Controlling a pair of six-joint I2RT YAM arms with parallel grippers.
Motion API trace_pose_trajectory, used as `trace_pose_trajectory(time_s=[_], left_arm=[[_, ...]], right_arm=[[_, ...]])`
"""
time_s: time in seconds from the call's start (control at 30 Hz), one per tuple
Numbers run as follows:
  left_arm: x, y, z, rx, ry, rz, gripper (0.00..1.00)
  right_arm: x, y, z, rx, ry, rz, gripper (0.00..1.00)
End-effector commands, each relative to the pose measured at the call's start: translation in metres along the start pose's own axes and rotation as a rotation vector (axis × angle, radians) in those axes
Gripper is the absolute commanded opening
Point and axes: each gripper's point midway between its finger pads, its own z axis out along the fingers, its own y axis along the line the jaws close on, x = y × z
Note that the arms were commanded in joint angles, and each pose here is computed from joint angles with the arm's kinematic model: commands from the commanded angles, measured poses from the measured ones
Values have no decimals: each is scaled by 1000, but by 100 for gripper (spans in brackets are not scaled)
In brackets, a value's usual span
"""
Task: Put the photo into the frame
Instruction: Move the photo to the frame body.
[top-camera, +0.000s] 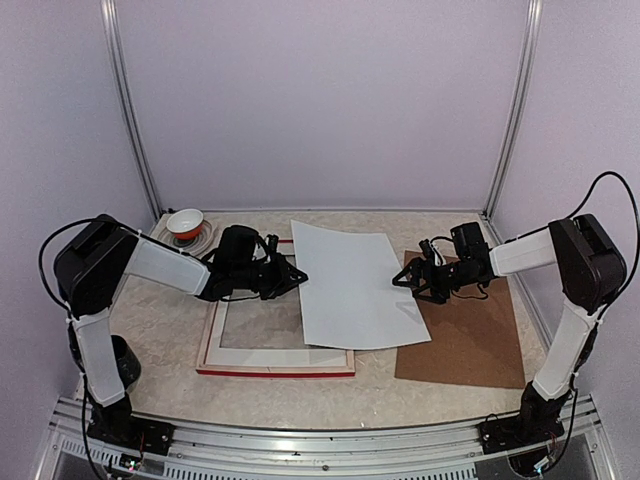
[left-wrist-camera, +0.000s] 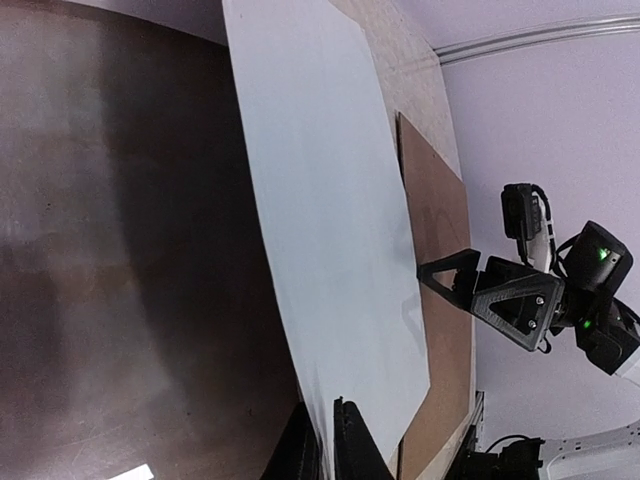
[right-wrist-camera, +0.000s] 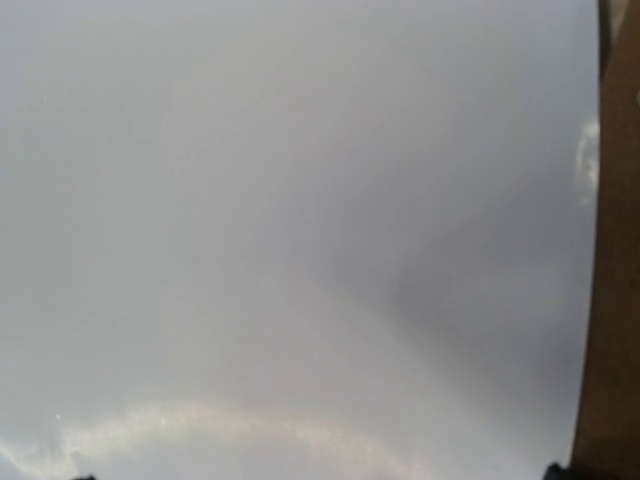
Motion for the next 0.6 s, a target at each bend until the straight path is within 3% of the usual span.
trace_pose_trajectory(time_s=[0.0,0.3,0.57], left_arm=[[-3,-4,-3,-40,16,46,7],[-7,9,-28,-140,60,92,0],[-11,18,-43,-165,61,97,0]], right_arm=[[6,-4,-6,36,22,15,97],[-6,-2,-12,77,2,-28,97],[-7,4,-10,55,3,-31,97]])
